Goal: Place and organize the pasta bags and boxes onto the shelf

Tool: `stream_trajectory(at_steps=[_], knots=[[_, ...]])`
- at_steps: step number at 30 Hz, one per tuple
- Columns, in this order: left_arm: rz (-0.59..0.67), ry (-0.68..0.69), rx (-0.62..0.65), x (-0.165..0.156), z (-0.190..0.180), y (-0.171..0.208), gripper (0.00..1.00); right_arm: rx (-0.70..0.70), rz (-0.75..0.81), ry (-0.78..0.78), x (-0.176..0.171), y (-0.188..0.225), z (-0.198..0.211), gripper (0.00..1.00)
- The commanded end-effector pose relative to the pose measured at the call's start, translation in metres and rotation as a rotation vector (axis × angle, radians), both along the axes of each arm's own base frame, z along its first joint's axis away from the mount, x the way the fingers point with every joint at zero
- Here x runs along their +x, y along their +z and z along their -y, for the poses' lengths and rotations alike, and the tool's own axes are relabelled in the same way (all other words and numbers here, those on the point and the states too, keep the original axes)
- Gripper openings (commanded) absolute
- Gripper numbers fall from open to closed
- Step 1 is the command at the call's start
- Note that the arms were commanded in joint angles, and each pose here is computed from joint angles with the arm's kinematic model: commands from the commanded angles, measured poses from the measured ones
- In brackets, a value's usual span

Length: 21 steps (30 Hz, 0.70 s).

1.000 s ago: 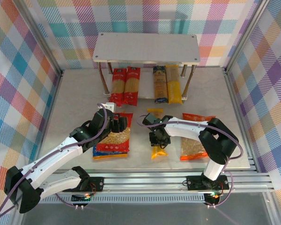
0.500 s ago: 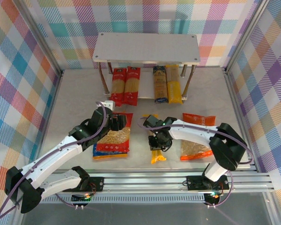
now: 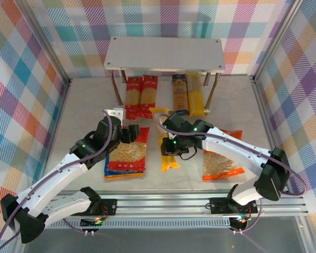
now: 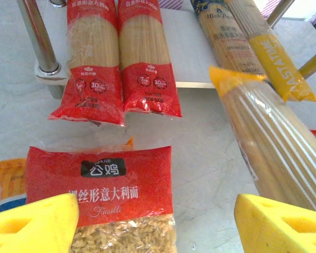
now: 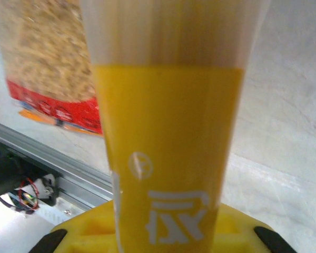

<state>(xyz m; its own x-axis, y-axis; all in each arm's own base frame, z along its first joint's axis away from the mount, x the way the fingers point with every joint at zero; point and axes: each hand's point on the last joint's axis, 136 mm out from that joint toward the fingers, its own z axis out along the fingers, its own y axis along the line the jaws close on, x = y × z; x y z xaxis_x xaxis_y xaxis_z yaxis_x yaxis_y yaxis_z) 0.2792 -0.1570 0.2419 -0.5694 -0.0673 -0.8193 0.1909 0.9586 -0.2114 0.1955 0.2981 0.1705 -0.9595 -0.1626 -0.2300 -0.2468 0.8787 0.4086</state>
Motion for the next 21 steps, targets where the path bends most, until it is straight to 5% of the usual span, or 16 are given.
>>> stream_trajectory(at_steps=[1,11,21], knots=[[0.025,-0.006,0.000,-0.002,-0.004,0.014,0.78,0.062,0.163,-0.014,0.052,0.036,-0.018,0.11],[0.076,0.009,0.001,-0.010,-0.017,0.038,0.79,-0.021,0.197,-0.067,0.164,0.029,-0.024,0.12],[0.080,0.039,0.036,-0.015,-0.031,0.037,0.80,-0.072,0.238,-0.108,0.235,0.019,-0.019,0.13]])
